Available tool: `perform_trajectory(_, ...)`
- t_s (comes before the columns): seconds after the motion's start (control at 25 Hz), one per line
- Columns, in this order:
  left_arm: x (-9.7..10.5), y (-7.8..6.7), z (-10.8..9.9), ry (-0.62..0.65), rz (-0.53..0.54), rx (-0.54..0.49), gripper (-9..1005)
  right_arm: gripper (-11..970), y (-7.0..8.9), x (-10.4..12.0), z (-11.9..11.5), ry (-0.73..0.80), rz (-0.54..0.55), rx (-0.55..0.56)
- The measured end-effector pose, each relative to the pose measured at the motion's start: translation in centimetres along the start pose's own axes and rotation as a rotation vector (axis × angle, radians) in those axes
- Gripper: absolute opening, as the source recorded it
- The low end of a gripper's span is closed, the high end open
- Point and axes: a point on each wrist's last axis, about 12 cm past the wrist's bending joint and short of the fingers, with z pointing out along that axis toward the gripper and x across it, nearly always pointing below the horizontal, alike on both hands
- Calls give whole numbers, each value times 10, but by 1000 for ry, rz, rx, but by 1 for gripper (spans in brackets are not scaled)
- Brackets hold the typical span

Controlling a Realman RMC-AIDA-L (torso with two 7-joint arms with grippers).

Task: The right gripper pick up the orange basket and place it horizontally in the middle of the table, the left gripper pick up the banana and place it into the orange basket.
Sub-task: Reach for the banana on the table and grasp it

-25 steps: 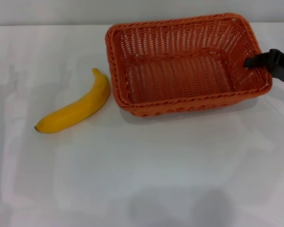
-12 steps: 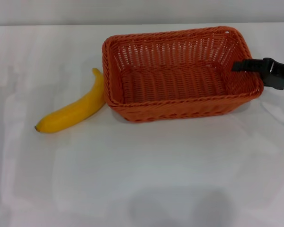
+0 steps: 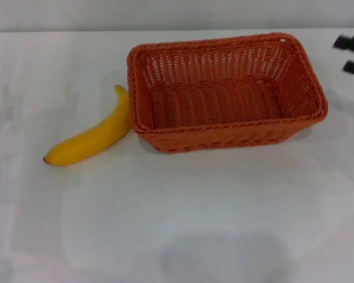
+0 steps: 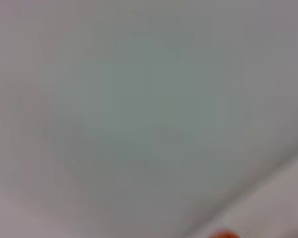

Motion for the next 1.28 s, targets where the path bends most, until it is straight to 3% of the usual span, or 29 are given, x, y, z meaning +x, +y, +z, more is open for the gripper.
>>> perform_trajectory(0.16,2,2,-2,16,4,-2,890,883,-3,-5,-16,-182,-74,-74)
perform_trajectory(0.28,4,4,-2,46,-31,-3,889,882,-6,-1,-21,-338,-243,-91)
perform_trajectory(0.52,1,14,5,180,-201,89,889,878,-20,11,-22,-565,-582,32)
perform_trajectory(0.68,-17,33,14,326,-292,155,889,876,-26,19,-19,-679,-873,197)
perform_trajectory(0.88,-60,42,38,534,-297,312,890,873,-32,22,-22,-709,-982,307)
perform_trajectory(1.12,-118,17,78,877,-151,491,890,873,-32,17,-24,-728,-954,310)
perform_trajectory(1.28,-145,-18,99,1079,33,572,889,873,-30,14,-21,-739,-936,303)
